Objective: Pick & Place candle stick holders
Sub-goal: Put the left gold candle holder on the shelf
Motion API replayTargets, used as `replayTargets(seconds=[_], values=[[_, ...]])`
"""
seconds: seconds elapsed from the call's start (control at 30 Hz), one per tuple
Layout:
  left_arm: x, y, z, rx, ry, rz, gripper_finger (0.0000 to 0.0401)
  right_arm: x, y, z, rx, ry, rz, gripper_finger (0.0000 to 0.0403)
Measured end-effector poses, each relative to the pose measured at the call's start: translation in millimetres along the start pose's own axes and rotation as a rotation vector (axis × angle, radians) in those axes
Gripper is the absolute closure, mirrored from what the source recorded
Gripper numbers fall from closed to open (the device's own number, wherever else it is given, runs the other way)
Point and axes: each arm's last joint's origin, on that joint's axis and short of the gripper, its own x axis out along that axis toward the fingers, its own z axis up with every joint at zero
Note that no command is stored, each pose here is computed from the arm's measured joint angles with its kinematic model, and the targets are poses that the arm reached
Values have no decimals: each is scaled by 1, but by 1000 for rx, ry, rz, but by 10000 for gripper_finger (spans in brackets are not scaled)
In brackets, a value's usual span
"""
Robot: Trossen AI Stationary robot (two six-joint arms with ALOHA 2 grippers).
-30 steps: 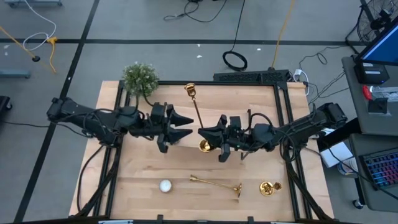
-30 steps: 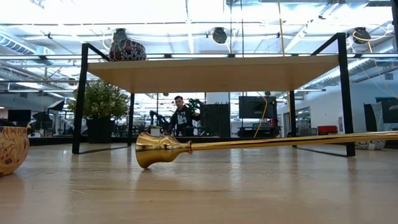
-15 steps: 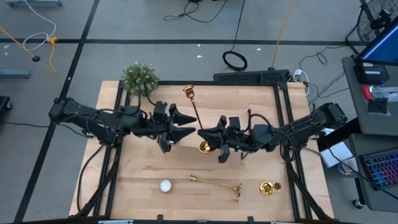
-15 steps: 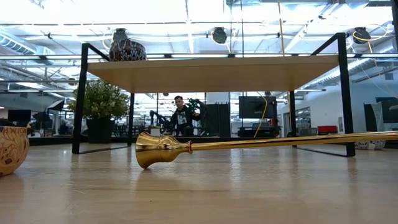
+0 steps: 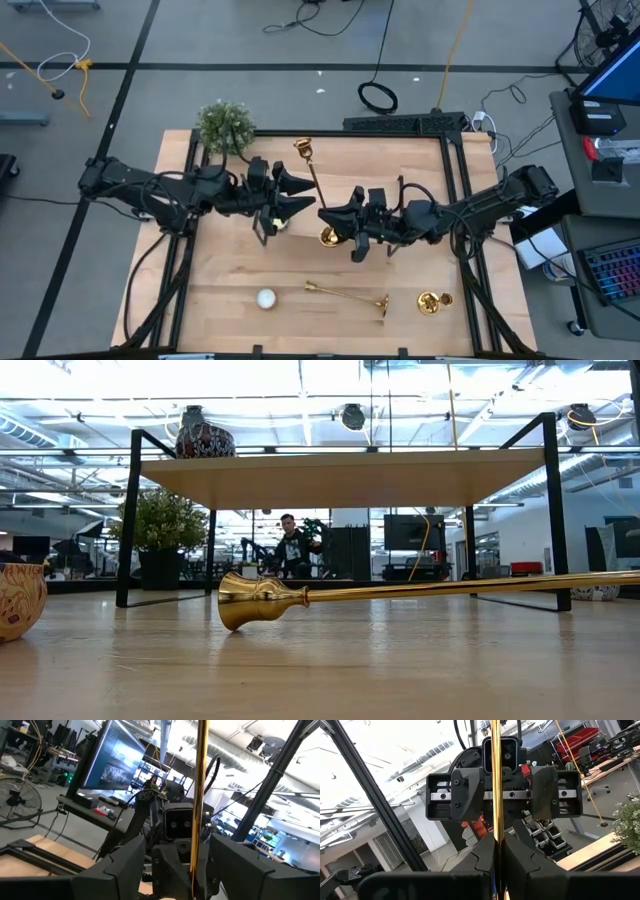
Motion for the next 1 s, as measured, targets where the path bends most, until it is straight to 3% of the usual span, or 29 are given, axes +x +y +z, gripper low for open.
replayTargets(seconds=[0.33, 0.53, 1.0], values=[[4, -2, -2, -17, -9, -62, 169, 0, 0, 0, 0, 0, -2, 387], [22, -4, -6, -19, 21, -90, 169, 0, -1, -1, 1, 6, -6, 387], [30, -3, -6, -4, 93, -79, 169, -2, 4, -3, -8, 18, 4, 387]])
